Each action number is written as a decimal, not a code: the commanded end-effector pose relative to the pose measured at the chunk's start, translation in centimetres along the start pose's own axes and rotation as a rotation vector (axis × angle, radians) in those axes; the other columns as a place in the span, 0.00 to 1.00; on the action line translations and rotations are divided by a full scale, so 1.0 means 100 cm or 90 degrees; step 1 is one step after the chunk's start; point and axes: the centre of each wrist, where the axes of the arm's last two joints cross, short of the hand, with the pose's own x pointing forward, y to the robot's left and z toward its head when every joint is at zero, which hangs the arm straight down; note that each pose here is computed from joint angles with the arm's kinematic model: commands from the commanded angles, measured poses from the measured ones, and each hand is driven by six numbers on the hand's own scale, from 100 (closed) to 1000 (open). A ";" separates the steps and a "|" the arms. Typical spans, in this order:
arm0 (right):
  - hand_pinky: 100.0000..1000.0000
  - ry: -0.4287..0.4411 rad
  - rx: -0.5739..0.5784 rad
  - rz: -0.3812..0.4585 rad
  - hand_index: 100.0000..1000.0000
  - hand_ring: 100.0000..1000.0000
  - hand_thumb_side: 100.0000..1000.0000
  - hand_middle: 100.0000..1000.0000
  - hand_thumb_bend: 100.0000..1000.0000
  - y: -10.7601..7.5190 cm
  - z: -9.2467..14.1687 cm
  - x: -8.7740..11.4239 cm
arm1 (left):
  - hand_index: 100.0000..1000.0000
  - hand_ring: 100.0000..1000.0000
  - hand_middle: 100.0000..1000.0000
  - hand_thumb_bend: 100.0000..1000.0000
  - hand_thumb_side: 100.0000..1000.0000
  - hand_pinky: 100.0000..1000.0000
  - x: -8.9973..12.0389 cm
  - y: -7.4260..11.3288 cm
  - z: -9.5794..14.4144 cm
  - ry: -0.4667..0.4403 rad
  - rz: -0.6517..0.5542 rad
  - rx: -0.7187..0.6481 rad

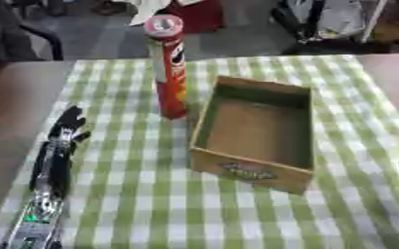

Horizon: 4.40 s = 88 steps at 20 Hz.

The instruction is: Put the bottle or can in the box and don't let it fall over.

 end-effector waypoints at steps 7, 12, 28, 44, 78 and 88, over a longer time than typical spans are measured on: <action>0.98 -0.015 -0.004 0.010 0.92 0.85 0.56 1.00 0.00 -0.004 -0.003 0.007 | 0.95 0.94 0.91 0.40 0.81 0.85 0.008 0.005 -0.004 -0.022 -0.026 -0.008; 0.98 -0.014 -0.004 0.010 0.92 0.85 0.56 1.00 0.00 -0.005 -0.003 0.007 | 0.97 0.93 0.91 0.42 0.61 0.86 0.012 0.015 -0.005 -0.038 -0.091 -0.052; 0.98 -0.013 -0.001 0.009 0.92 0.85 0.56 1.00 0.00 -0.004 -0.003 0.006 | 0.95 0.87 0.85 0.71 0.61 0.82 0.030 0.007 -0.047 -0.054 -0.260 -0.060; 0.98 -0.015 0.008 0.003 0.92 0.85 0.56 1.00 0.00 0.000 -0.004 0.006 | 0.92 0.84 0.82 0.83 0.66 0.80 0.022 -0.028 -0.116 -0.029 -0.267 -0.011; 0.98 -0.038 0.034 -0.013 0.92 0.85 0.56 1.00 0.00 0.009 -0.015 0.011 | 0.91 0.83 0.81 0.52 0.59 0.79 0.014 -0.053 -0.178 0.022 -0.174 -0.084; 0.98 -0.037 0.032 -0.012 0.92 0.85 0.56 1.00 0.00 0.008 -0.015 0.011 | 0.56 0.42 0.43 0.32 0.45 0.90 0.018 -0.058 -0.173 -0.052 -0.108 -0.119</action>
